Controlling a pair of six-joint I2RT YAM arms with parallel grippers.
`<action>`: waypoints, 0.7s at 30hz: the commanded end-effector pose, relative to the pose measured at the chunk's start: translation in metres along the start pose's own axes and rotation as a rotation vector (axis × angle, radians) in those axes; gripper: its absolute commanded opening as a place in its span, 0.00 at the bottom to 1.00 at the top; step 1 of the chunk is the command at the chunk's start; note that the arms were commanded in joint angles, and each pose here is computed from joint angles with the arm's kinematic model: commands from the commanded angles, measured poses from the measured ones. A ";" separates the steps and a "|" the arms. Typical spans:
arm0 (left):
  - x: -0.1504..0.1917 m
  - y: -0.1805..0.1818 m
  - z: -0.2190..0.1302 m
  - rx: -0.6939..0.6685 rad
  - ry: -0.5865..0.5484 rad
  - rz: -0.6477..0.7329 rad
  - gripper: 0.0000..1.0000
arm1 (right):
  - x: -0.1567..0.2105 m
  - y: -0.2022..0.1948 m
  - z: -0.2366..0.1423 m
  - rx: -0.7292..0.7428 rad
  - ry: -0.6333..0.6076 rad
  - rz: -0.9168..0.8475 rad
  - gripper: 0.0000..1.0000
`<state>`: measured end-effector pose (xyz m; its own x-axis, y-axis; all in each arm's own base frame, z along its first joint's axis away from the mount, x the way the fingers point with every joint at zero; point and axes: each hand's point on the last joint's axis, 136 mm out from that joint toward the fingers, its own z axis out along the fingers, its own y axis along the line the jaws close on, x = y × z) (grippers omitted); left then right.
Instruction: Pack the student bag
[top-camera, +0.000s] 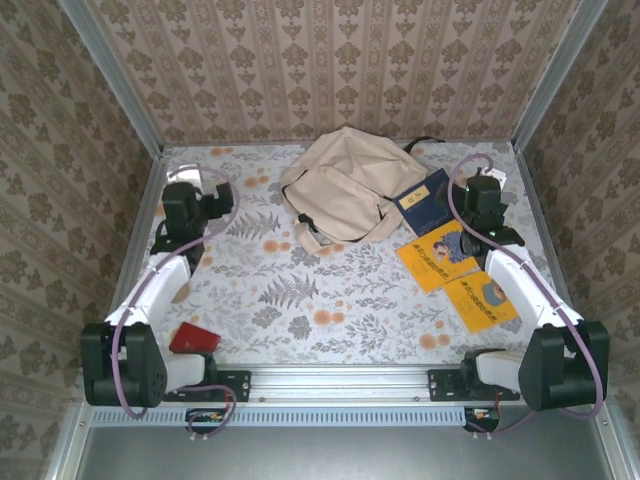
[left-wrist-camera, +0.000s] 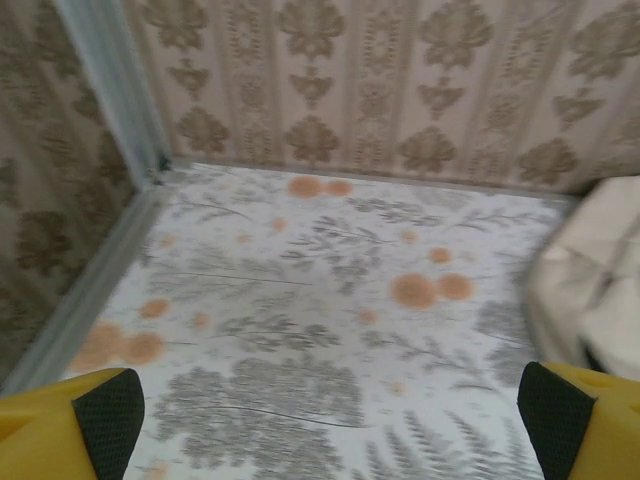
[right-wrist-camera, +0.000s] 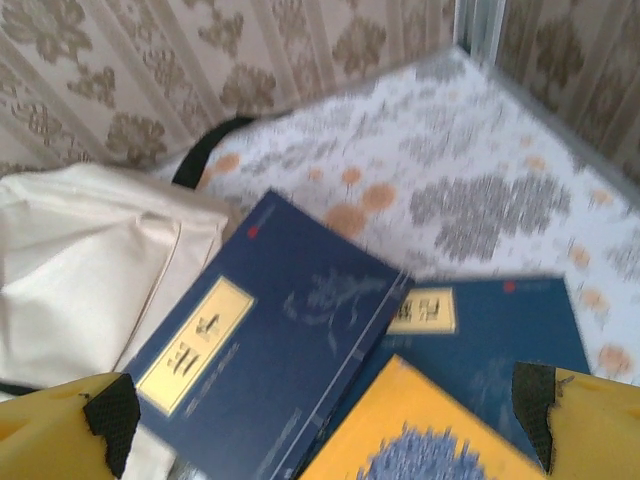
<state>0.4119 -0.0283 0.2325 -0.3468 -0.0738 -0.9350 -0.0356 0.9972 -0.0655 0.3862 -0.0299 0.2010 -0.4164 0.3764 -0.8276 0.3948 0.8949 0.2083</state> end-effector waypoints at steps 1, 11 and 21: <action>0.031 -0.047 0.001 0.125 0.211 -0.072 1.00 | 0.066 0.009 -0.004 -0.040 0.315 0.099 1.00; 0.053 -0.191 0.052 0.407 0.467 -0.156 0.91 | 0.123 0.096 0.001 -0.199 0.526 0.108 0.97; 0.125 -0.250 0.087 0.440 0.755 -0.091 0.64 | 0.152 0.137 0.024 -0.224 0.620 0.097 0.86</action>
<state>0.4733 -0.2811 0.1128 -0.8444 -0.0030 -0.5357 0.2409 0.8911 -0.3847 0.3888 0.1351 0.0872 -0.8086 0.4449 -0.3850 0.2921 0.8716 0.3938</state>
